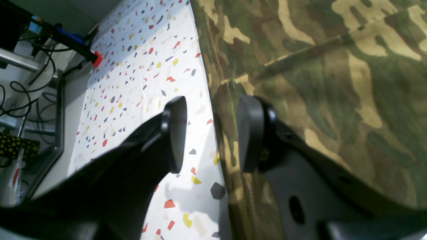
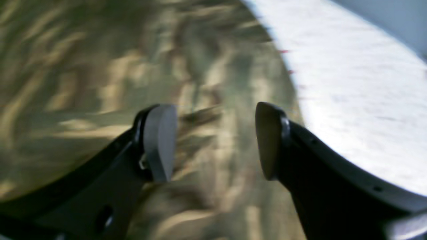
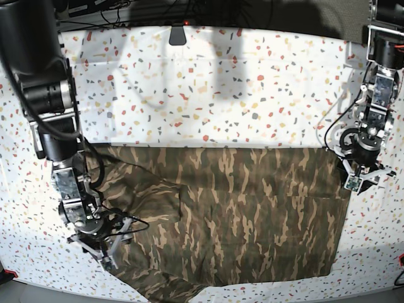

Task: Fold the T-shirt properly
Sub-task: 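Grasp the folded edge of the shirt with both grippers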

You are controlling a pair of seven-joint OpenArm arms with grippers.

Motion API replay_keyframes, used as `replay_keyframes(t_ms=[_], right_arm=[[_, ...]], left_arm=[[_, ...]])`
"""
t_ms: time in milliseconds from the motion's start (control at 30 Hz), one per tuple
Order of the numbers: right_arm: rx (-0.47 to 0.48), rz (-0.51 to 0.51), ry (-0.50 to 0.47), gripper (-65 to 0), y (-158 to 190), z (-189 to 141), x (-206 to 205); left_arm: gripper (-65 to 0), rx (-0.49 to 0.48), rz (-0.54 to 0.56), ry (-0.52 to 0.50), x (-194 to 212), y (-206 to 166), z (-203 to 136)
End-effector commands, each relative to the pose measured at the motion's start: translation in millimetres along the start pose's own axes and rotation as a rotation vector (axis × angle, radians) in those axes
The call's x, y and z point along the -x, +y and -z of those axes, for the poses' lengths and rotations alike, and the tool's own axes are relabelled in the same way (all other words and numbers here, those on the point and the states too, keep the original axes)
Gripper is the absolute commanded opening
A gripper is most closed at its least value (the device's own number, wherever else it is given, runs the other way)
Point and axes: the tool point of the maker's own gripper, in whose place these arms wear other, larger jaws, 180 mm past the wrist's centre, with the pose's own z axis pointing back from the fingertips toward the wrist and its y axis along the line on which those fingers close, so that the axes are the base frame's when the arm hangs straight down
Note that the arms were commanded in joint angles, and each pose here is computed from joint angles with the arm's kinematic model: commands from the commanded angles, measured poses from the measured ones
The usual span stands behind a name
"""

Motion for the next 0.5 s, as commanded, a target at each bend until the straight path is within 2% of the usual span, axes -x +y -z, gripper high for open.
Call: replay_keyframes(t_ms=[0,100,233,367,467], right_arm=[[0.023,0.019,-0.097,-28.2,-15.5,-3.1,-38.6],[-0.006,0.035,-0.108,-28.2,-10.4,-4.4,-45.0],[-0.073,0.002,-0.049,-28.2,4.8,-8.6,-39.0],[-0.089,0.101,-0.097,-28.2,2.4,-26.6,-42.6],[-0.054,0.151,-0.138,-28.2,-10.3,-47.2,-42.0]], left_arm=[[-40.9,-0.043,0.011,-0.05,-16.4,19.5,2.7],[-40.9,-0.042,0.011,-0.041,-14.4,19.0,2.5],[-40.9,-0.04,-0.01,-0.021,-9.8,18.0,2.0],[-40.9,-0.038,-0.114,0.035,-8.7,18.6,1.6],[-40.9,-0.031,-0.154,0.05,-25.7,19.4,-0.7]])
